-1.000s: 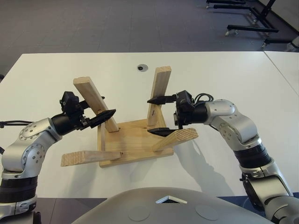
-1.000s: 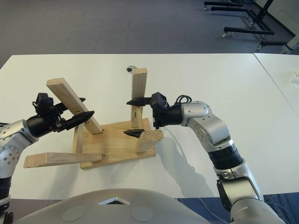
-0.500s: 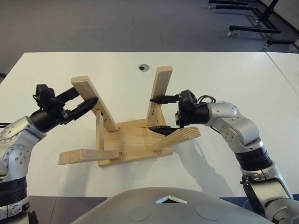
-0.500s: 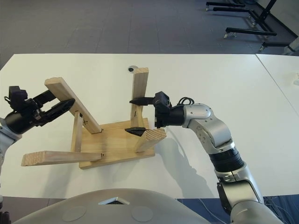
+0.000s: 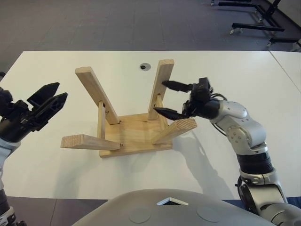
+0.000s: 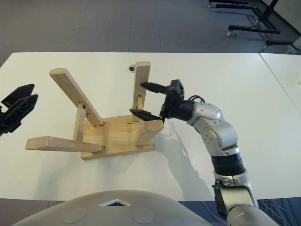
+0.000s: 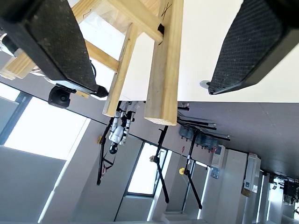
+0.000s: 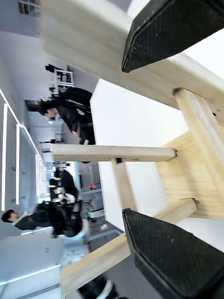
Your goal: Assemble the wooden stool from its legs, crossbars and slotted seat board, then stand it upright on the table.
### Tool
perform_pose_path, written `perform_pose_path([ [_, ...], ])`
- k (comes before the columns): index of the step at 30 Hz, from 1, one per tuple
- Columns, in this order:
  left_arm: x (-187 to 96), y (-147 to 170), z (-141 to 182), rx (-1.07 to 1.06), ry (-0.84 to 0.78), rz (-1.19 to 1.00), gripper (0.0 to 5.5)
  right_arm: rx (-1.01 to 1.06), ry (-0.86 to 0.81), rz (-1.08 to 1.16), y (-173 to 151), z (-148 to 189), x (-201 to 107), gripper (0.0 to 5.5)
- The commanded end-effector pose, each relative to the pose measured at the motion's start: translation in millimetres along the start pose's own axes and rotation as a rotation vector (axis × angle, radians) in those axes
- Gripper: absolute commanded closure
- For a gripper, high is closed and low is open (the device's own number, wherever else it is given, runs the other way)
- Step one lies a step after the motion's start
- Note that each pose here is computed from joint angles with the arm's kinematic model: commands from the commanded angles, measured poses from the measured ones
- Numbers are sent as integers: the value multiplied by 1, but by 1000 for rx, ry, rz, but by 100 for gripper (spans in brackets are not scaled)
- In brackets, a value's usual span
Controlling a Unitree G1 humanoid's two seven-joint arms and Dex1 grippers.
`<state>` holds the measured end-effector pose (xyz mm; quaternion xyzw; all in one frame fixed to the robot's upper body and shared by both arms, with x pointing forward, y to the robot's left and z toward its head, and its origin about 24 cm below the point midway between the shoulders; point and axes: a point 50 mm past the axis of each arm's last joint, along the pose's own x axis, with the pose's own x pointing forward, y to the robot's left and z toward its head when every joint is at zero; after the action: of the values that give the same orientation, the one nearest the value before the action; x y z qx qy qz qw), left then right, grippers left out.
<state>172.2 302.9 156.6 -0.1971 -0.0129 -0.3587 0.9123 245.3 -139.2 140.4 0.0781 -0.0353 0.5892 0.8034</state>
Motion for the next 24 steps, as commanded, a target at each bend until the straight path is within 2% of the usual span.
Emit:
perform_pose_path([
  [1,-21,6,-9,-46,34,93,115,-1,-36,-2,4,17,-14,13],
  [4,-32,4,-23,-69,115,139,115,4,-38,-33,2,22,-24,13],
  [7,-39,-11,-38,-73,238,84,115,-24,-1,-120,-8,23,-47,13],
  [9,-39,-18,-50,-60,358,47,115,-45,74,-181,-15,18,-66,13],
  [11,-42,-18,-63,11,543,46,115,-91,235,-221,-20,5,-86,13],
  [14,-44,-19,-72,113,714,34,115,-113,360,-193,-17,-10,-97,13],
  [18,-29,-26,-76,200,781,-43,115,-120,437,-90,-3,-31,-87,13],
  [21,-14,-37,-74,210,730,-104,115,-132,513,5,10,-51,-78,13],
  [24,-5,-42,-78,208,736,-150,115,-121,504,61,21,-62,-68,13],
])
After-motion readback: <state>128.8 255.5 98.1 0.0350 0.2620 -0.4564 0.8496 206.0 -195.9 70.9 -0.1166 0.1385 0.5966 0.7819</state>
